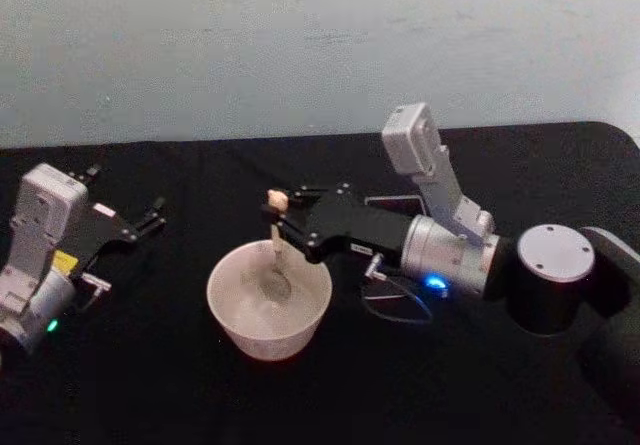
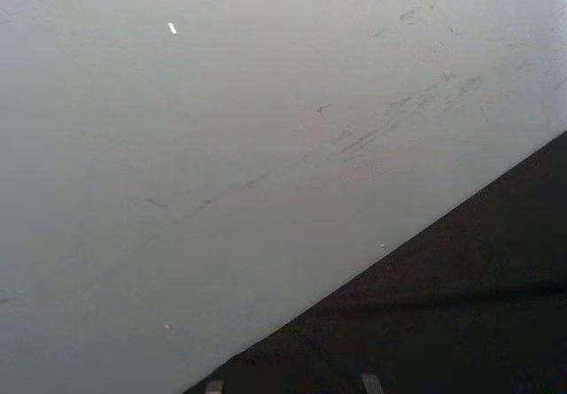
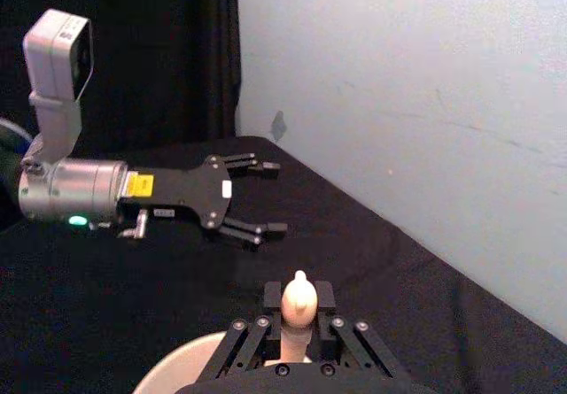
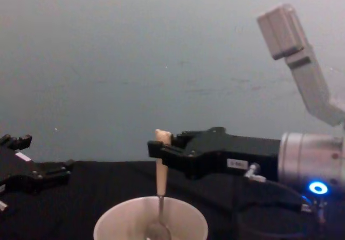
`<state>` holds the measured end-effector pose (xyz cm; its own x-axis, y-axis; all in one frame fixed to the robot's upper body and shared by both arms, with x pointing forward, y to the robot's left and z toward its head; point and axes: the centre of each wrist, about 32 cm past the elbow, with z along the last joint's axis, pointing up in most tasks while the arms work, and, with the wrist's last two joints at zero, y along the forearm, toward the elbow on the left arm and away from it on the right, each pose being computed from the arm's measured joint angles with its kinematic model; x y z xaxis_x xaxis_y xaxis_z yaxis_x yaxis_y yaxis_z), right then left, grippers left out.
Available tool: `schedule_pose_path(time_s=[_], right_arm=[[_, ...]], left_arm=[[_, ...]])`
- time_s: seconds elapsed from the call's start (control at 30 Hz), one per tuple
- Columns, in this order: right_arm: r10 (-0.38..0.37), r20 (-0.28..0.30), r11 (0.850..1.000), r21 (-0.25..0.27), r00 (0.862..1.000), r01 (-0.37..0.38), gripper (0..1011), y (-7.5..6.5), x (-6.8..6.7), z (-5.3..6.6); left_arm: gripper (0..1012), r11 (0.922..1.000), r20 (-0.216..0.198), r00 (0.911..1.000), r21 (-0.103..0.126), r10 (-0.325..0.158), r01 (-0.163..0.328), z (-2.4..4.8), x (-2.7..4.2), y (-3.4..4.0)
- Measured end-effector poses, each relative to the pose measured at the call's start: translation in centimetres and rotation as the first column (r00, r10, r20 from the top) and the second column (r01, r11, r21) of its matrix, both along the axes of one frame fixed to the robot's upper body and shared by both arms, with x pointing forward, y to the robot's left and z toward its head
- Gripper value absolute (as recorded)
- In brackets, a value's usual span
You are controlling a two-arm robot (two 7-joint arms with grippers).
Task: Pick up the stirring spoon with one hand, stir inside the cup, then place it back in its original position.
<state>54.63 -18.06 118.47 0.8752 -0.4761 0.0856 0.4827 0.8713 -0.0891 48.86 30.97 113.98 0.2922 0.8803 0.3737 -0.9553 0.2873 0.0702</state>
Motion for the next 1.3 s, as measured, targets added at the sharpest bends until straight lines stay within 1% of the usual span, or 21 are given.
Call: schedule_pose_path(time_s=[0.07, 0.17, 0.27, 0.37, 0.5, 0.6, 0.73, 0.9, 1.03, 1.17, 1.3], right_arm=[[0.007, 0.002, 1.0, -0.007, 1.0, -0.007, 214, -0.7, -0.3, 0.0], [0.017, 0.001, 1.0, -0.011, 1.0, -0.017, 214, -1.3, -0.6, 0.0], [0.037, -0.003, 0.999, -0.014, 0.999, -0.037, 214, -2.4, -1.4, 0.0], [0.056, -0.01, 0.998, -0.014, 0.998, -0.056, 214, -2.9, -2.1, 0.1], [0.073, -0.016, 0.997, -0.009, 0.997, -0.074, 214, -3.1, -2.6, 0.1], [0.088, -0.022, 0.996, -0.006, 0.996, -0.088, 214, -2.8, -2.9, 0.0], [0.102, -0.027, 0.995, 0.0, 0.994, -0.102, 214, -2.1, -3.2, 0.0], [0.093, -0.033, 0.996, 0.011, 0.995, -0.093, 214, -0.5, -3.1, -0.1], [0.061, -0.032, 0.998, 0.011, 0.998, -0.06, 214, 0.8, -2.5, -0.1], [0.027, -0.024, 1.0, 0.005, 0.999, -0.027, 214, 1.6, -1.7, -0.1], [-0.007, -0.016, 1.0, 0.002, 1.0, 0.007, 214, 1.7, -0.9, 0.1]], left_arm=[[1001, 1.0, 0.0, 1.0, 0.0, 0.0, 0.0, 0.0, 0.0, 0.0], [1001, 1.0, 0.0, 1.0, 0.0, 0.0, 0.0, 0.0, 0.0, 0.0], [1001, 1.0, 0.0, 1.0, 0.0, 0.0, 0.0, 0.0, 0.0, 0.0], [1001, 1.0, 0.0, 1.0, 0.0, 0.0, 0.0, 0.0, 0.0, 0.0], [1001, 1.0, 0.0, 1.0, 0.0, 0.0, 0.0, 0.0, 0.0, 0.0], [1001, 1.0, 0.0, 1.0, 0.0, 0.0, 0.0, 0.0, 0.0, 0.0], [1001, 1.0, 0.0, 1.0, 0.0, 0.0, 0.0, 0.0, 0.0, 0.0], [1001, 1.0, 0.0, 1.0, 0.0, 0.0, 0.0, 0.0, 0.0, 0.0], [1001, 1.0, 0.0, 1.0, 0.0, 0.0, 0.0, 0.0, 0.0, 0.0], [1001, 1.0, 0.0, 1.0, 0.0, 0.0, 0.0, 0.0, 0.0, 0.0], [1001, 1.0, 0.0, 1.0, 0.0, 0.0, 0.0, 0.0, 0.0, 0.0]])
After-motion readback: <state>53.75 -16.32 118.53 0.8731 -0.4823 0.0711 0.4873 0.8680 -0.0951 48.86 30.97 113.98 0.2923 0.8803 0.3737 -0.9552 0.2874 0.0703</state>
